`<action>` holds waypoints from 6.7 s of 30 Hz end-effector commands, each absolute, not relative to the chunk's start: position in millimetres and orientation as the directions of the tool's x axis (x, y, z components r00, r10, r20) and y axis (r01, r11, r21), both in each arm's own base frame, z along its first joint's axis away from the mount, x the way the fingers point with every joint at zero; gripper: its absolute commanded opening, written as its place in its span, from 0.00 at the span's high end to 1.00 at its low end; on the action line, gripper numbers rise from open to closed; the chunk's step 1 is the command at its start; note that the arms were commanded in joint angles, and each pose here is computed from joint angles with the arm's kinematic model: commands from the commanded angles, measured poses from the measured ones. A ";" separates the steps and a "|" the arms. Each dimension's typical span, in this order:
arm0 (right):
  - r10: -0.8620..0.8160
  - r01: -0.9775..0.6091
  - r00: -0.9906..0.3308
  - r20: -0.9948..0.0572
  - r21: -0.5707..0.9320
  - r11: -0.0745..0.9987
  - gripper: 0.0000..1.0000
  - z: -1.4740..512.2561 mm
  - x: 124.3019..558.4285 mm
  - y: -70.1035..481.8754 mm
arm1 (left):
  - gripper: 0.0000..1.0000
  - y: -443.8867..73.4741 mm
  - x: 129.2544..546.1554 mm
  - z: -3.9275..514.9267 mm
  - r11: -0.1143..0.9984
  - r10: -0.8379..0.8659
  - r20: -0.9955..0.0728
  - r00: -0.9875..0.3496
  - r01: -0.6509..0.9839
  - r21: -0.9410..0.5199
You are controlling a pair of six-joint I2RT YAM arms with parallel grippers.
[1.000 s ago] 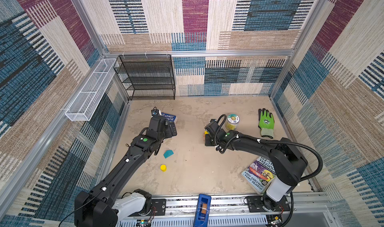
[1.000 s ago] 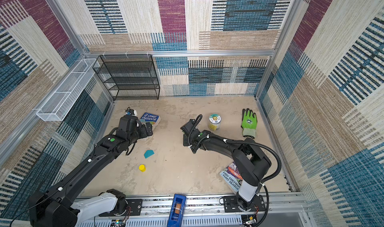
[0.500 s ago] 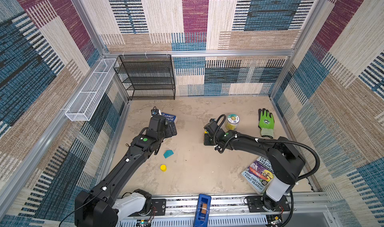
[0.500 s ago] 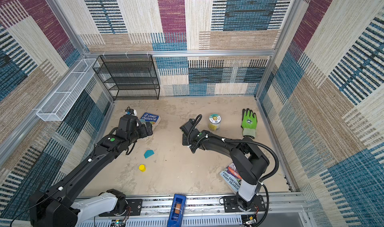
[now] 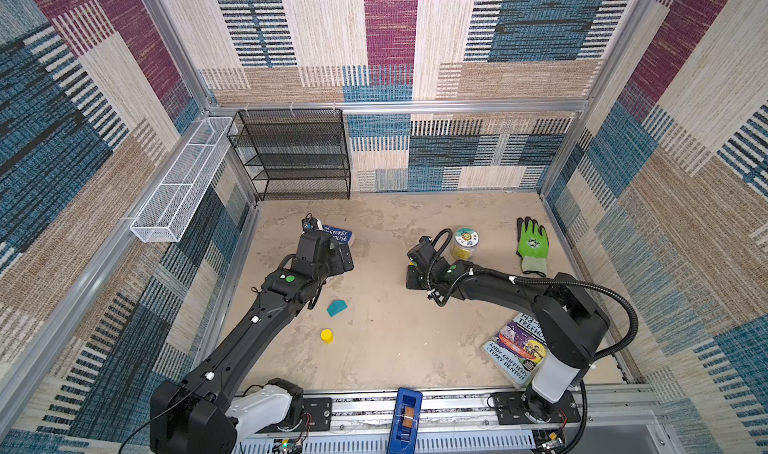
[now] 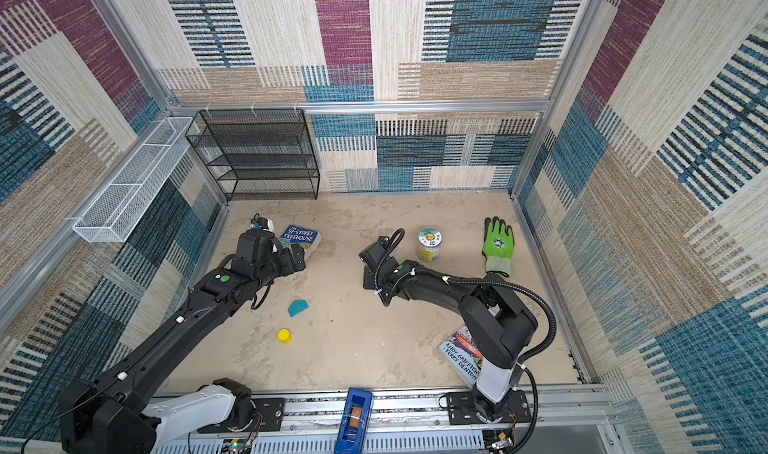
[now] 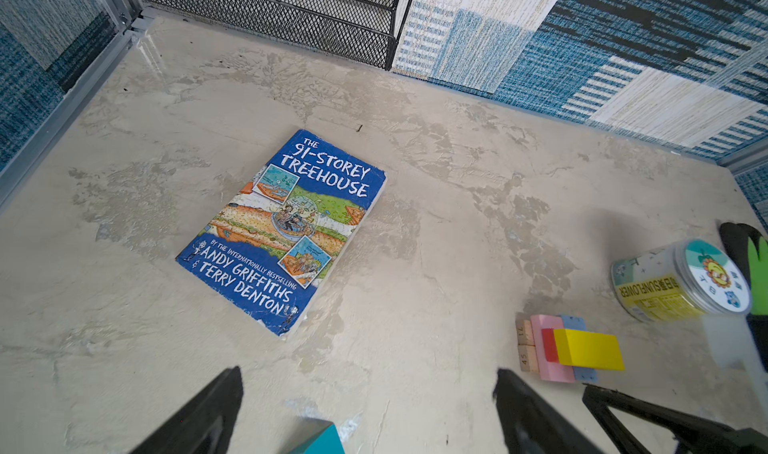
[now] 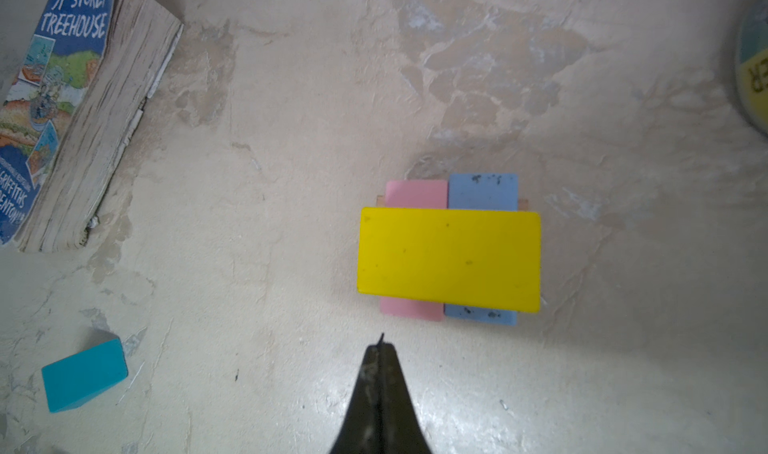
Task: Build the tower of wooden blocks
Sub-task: 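Hold the right gripper just above the yellow block on the stack, then move the right gripper across to the yellow cylinder near the left arm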
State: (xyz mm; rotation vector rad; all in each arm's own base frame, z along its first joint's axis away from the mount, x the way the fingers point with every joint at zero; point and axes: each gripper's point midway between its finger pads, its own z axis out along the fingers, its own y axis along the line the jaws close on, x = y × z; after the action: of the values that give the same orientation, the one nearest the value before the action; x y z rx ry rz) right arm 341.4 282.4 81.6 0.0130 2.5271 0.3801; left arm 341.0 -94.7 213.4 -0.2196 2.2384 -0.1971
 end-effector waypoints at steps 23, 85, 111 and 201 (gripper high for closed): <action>0.138 -0.040 -0.812 -0.567 0.291 0.956 1.00 85.7 352.5 286.1 | 0.01 -95.9 345.4 213.5 0.968 -0.238 -0.754 -0.612 -0.085 -0.236; 0.177 -0.010 -0.796 -0.579 0.304 0.953 1.00 88.4 358.5 286.3 | 0.01 -93.5 347.1 208.0 0.964 -0.251 -0.741 -0.622 -0.094 -0.247; 0.186 0.007 -0.797 -0.574 0.300 0.954 1.00 84.6 359.6 285.5 | 0.01 -91.3 347.2 205.8 0.961 -0.263 -0.737 -0.623 -0.104 -0.256; 0.199 -0.042 -0.825 -0.528 0.409 0.912 1.00 124.3 300.5 274.3 | 0.03 -71.0 338.0 196.6 0.979 -0.200 -0.710 -0.675 -0.109 -0.171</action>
State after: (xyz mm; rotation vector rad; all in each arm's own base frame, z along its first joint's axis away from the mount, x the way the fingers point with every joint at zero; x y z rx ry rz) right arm 303.4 254.3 121.9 0.1928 2.4707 0.4958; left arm 342.9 -80.1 196.0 -0.2412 2.2991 -0.2057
